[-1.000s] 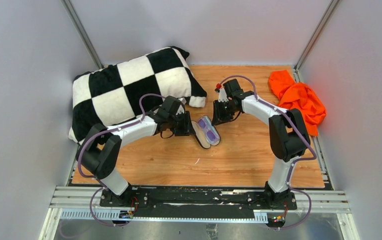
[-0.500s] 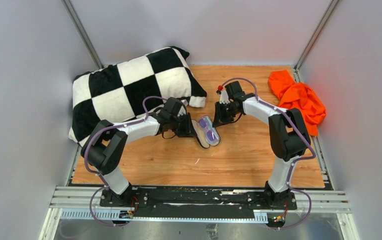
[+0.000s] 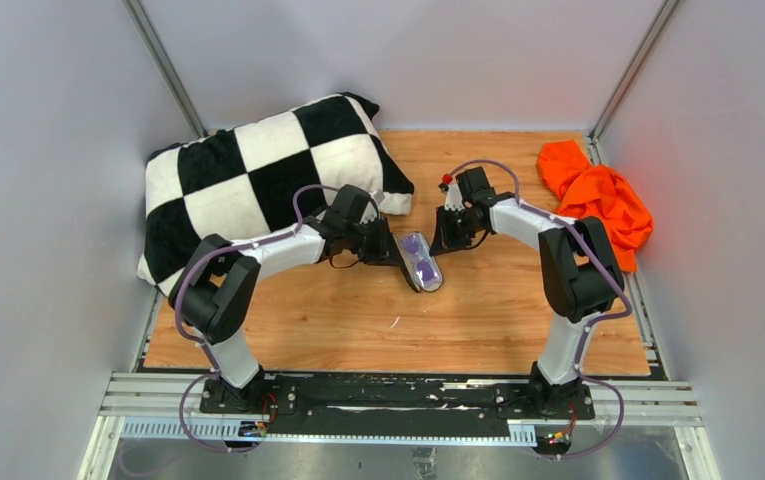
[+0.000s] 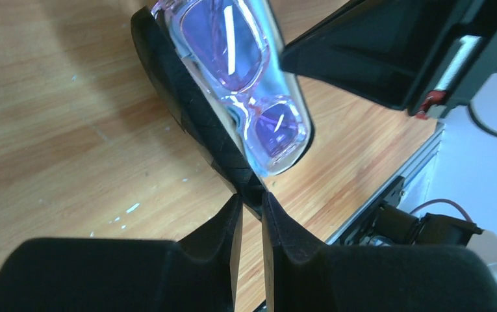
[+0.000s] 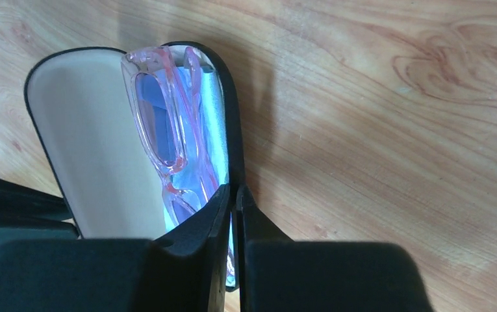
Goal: Organize the sunglasses
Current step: Close the sunglasses case at the center of the board.
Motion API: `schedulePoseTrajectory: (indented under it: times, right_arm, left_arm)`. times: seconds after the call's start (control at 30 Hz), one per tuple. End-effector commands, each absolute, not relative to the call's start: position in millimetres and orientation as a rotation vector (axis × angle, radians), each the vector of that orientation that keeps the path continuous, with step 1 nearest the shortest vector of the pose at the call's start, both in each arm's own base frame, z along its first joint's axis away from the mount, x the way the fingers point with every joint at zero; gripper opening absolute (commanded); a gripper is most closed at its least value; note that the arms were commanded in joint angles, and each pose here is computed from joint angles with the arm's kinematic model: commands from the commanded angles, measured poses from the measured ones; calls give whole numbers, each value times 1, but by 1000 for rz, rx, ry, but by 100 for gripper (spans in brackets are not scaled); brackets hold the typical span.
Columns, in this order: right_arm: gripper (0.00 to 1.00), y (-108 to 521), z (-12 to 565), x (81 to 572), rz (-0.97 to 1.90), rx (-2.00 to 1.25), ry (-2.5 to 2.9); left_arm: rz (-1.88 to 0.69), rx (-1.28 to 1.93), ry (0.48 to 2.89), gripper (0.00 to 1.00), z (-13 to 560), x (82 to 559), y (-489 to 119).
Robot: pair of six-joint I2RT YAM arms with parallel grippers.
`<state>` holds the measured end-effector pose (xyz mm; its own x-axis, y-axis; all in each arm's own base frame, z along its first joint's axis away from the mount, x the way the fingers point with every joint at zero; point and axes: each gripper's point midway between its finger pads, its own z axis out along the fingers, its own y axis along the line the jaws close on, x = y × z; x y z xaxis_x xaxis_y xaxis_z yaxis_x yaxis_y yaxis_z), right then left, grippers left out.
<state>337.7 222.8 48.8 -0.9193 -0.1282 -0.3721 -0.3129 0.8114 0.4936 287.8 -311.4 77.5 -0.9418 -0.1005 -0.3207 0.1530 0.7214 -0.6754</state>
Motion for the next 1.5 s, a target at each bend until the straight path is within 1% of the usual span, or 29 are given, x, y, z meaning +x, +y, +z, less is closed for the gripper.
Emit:
schedulePoseTrajectory:
  times: [0.0, 0.17, 0.63, 0.8, 0.9, 1.03, 1.07, 1.1, 1.17, 1.33, 1.43, 1.47]
  right_arm:
    - [2, 234, 47, 312, 918, -310, 2726]
    - [2, 238, 45, 306, 922, -311, 2735]
    - [2, 247, 44, 300, 923, -320, 2745]
    - [3, 244, 51, 299, 902, -306, 2735]
    - [9, 237, 60, 297, 851, -295, 2731]
    - [25, 222, 69, 292, 760, -279, 2731]
    - [30, 220, 72, 290, 761, -279, 2726]
    - [33, 218, 74, 288, 772, -274, 2722]
    - [34, 211, 76, 285, 765, -254, 2717]
    - [35, 194, 78, 276, 703, -229, 2730]
    - [36, 199, 87, 269, 827, -217, 2702]
    - [39, 201, 90, 268, 849, -216, 2690]
  left_arm:
    - [-1048, 72, 2597, 20, 71, 299, -322]
    - [-1059, 123, 2616, 20, 69, 302, -334]
    - [-1060, 201, 2706, 20, 39, 294, -355]
    - [-1053, 226, 2686, 21, 51, 296, -354]
    - [-1019, 254, 2654, 21, 69, 297, -349]
    - [-959, 284, 2596, 23, 96, 298, -338]
    - [-950, 291, 2584, 23, 102, 298, -335]
    - [-946, 295, 2577, 23, 106, 296, -333]
    - [-935, 302, 2560, 24, 114, 294, -328]
    - [-913, 315, 2551, 26, 123, 282, -316]
    - [-897, 304, 2558, 28, 125, 269, -304]
    - [-903, 305, 2560, 29, 128, 262, -299]
